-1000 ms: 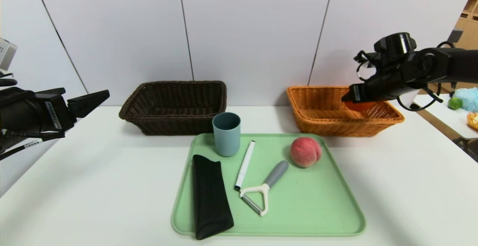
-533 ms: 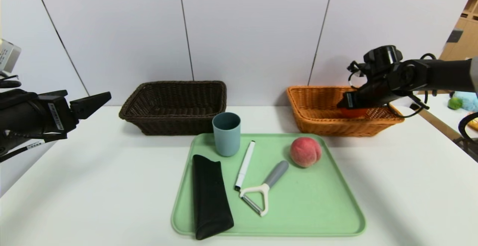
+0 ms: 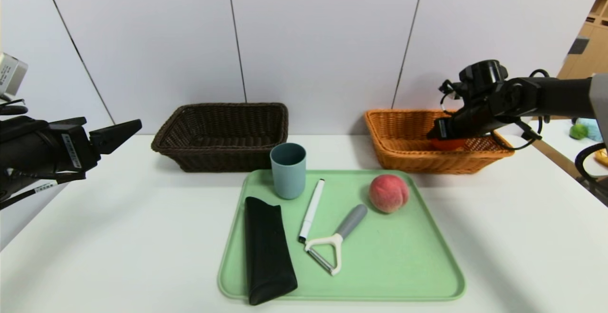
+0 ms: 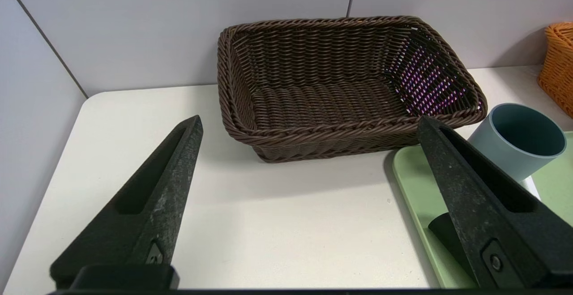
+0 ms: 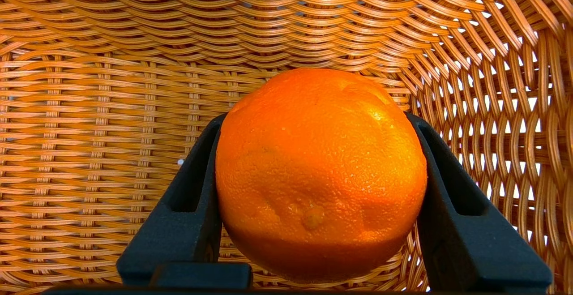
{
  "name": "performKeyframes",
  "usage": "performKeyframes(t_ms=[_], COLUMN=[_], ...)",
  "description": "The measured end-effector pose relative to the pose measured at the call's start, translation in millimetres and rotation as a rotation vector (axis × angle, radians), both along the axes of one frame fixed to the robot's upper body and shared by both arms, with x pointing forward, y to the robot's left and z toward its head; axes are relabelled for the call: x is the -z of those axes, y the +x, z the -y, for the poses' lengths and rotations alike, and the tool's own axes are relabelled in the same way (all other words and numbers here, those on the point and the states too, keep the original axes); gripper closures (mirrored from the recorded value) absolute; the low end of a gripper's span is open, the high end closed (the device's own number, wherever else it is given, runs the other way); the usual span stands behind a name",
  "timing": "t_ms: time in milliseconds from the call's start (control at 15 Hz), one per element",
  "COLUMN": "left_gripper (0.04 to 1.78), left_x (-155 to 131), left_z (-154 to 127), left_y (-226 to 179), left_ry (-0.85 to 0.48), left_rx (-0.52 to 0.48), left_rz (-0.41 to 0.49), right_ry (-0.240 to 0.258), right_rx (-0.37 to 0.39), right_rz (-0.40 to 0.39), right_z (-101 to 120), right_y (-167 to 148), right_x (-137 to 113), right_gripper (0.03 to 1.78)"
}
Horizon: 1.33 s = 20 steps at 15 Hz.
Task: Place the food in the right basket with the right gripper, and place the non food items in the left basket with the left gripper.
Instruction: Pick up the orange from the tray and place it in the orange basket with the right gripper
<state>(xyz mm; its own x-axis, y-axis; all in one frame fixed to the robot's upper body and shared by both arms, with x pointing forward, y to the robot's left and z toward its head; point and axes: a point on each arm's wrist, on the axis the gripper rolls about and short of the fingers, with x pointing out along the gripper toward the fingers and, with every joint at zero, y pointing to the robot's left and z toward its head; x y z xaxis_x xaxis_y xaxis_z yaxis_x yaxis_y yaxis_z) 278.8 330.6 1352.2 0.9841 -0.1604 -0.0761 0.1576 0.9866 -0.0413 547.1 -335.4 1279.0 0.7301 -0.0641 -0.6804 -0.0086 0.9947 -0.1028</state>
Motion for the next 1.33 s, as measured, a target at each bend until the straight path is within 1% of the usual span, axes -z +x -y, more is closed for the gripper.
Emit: performKeyframes(t_ms=[200, 400, 467, 667, 733, 867, 1067, 1333], left_gripper=[0.13, 0.13, 0.13, 0.13, 0.13, 0.13, 0.13, 0.13], left_x=[0.0, -0.1, -0.3, -1.2, -1.3, -1.7, -1.7, -1.4], left_z=[0.0, 0.0, 0.0, 0.0, 0.1, 0.0, 0.0, 0.0], left_y=[0.0, 0.0, 0.0, 0.1, 0.2, 0.2, 0.2, 0.2], left_ry=[0.000, 0.000, 0.000, 0.002, 0.002, 0.002, 0.002, 0.003], left_rx=[0.000, 0.000, 0.000, 0.000, 0.001, 0.000, 0.000, 0.001], left_rz=[0.000, 0.000, 0.001, 0.004, 0.005, 0.006, 0.006, 0.005], right_ry=[-0.024, -0.024, -0.024, -0.027, -0.027, -0.026, -0.023, -0.026], right_rx=[0.021, 0.025, 0.025, 0.020, 0.017, 0.021, 0.024, 0.026], right_rz=[-0.018, -0.009, -0.001, 0.070, 0.070, 0.079, 0.121, 0.103], right_z=[-0.7, -1.1, -1.3, -1.9, -2.1, -2.1, -1.9, -0.1], right_y=[-1.3, 0.4, 1.4, 8.5, 9.1, 11.0, 14.7, 11.5], right_x=[1.7, 2.9, 3.2, 3.3, 5.1, 7.1, 7.7, 11.5], right_gripper=[0.67, 0.67, 0.67, 0.67, 0.67, 0.52, 0.39, 0.27])
